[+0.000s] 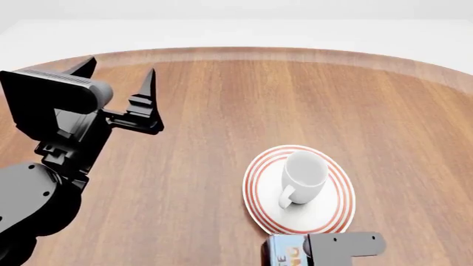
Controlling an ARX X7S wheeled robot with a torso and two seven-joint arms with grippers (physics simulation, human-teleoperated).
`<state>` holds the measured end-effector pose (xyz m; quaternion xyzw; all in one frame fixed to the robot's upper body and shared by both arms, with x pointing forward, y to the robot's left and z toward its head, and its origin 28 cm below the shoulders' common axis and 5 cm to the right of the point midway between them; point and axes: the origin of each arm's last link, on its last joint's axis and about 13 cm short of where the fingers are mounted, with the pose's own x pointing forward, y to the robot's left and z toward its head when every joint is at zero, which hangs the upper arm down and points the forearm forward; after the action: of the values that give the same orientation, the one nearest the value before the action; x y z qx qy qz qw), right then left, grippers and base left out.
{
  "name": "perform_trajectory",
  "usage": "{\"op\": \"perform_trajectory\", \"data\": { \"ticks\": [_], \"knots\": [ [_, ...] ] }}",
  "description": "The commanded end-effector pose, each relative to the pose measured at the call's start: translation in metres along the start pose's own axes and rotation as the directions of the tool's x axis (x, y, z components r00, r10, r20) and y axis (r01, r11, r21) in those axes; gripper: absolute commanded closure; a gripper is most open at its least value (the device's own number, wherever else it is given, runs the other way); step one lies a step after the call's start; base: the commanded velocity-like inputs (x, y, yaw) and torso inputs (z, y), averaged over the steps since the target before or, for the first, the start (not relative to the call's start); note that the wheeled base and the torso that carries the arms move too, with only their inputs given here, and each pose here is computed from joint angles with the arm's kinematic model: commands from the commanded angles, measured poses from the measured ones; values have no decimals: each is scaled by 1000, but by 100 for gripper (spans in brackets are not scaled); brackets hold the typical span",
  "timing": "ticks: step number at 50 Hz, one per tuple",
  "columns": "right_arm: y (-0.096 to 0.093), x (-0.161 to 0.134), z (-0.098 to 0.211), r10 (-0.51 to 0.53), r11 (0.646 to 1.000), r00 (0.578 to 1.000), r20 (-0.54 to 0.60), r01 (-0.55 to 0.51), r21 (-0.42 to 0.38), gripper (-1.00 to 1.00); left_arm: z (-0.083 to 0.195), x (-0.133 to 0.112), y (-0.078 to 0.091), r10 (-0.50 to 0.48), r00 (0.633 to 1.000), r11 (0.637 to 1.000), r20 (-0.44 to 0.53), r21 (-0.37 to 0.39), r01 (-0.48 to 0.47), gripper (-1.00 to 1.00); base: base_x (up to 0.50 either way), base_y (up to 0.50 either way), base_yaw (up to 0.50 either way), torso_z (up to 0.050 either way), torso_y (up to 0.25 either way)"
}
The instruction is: Pick up the white mug and put it on the plate, and put the chocolate pudding to the right of the plate.
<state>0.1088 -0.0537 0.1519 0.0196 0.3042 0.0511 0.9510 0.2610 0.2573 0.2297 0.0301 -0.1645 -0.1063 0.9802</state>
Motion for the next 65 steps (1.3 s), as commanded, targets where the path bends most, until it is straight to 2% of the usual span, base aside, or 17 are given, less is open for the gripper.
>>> {"op": "perform_trajectory", "data": {
  "ticks": [1,8,12,22,29,39,42,45,49,50,51,52,53,60,62,63,65],
  "knots": [
    [-15,-31,29,62,998,992,109,-65,24,100,0,0,0,3,1000,1000,-1,-5,-3,-100,0,0,0,0,0],
    [-26,-47,48,75,995,985,155,-84,51,100,2,0,1,3,1000,1000,3,-5,-3,-100,0,0,0,0,0],
    [-31,-53,51,91,994,982,163,-99,37,100,2,-1,0,3,1000,1000,2,-5,-3,-100,0,0,0,0,0],
    [-50,-68,68,52,999,956,287,-52,-9,100,2,-1,1,7,1000,1000,6,-4,-7,-100,0,0,0,0,0],
    [-65,-77,85,-21,1000,927,375,15,18,100,3,-1,1,11,1000,1000,7,-2,-11,-100,0,0,0,0,0],
    [-85,-90,107,-171,985,851,496,161,64,100,4,-1,1,10,1000,1000,6,0,-10,-100,0,0,0,0,0],
    [-91,-93,114,-227,973,814,535,217,82,100,4,-1,1,11,1000,1000,7,0,-11,-100,0,0,0,0,0],
    [-101,-92,126,-284,954,742,607,279,105,100,5,0,-1,3,1000,1000,8,8,-3,-100,0,0,0,0,0],
    [-110,-87,139,-299,945,687,662,310,106,100,5,0,-1,-1,1000,1000,9,9,0,-100,0,0,0,0,0],
    [-112,-87,144,-261,956,672,693,282,86,100,4,1,-1,0,1000,1000,6,9,0,-100,0,0,0,0,0],
    [-115,-86,146,-318,936,665,675,332,113,100,4,1,-1,0,1000,1000,4,10,0,-100,0,0,0,0,0],
    [-117,-86,149,-316,941,652,689,307,141,100,3,1,-1,0,1000,1000,4,11,0,-100,0,0,0,0,0],
    [-121,-86,154,-337,927,634,696,353,128,100,3,0,-1,-1,1000,1000,4,10,1,-100,0,0,0,0,0],
    [-138,-73,181,-335,924,651,681,367,105,100,1,0,-2,-2,1000,1000,-4,11,2,-100,0,0,0,0,0],
    [-142,-67,191,-318,921,632,707,384,71,100,1,0,-2,-5,1000,1000,-4,13,5,-100,0,0,0,0,0],
    [-143,-64,196,-273,925,598,754,378,34,100,1,0,-2,-5,1000,1000,-4,14,5,-100,0,0,0,0,0],
    [-145,-60,201,-285,920,607,741,389,35,100,-1,1,-2,-5,1000,1000,-8,14,5,-100,0,0,0,0,0]
  ]
}}
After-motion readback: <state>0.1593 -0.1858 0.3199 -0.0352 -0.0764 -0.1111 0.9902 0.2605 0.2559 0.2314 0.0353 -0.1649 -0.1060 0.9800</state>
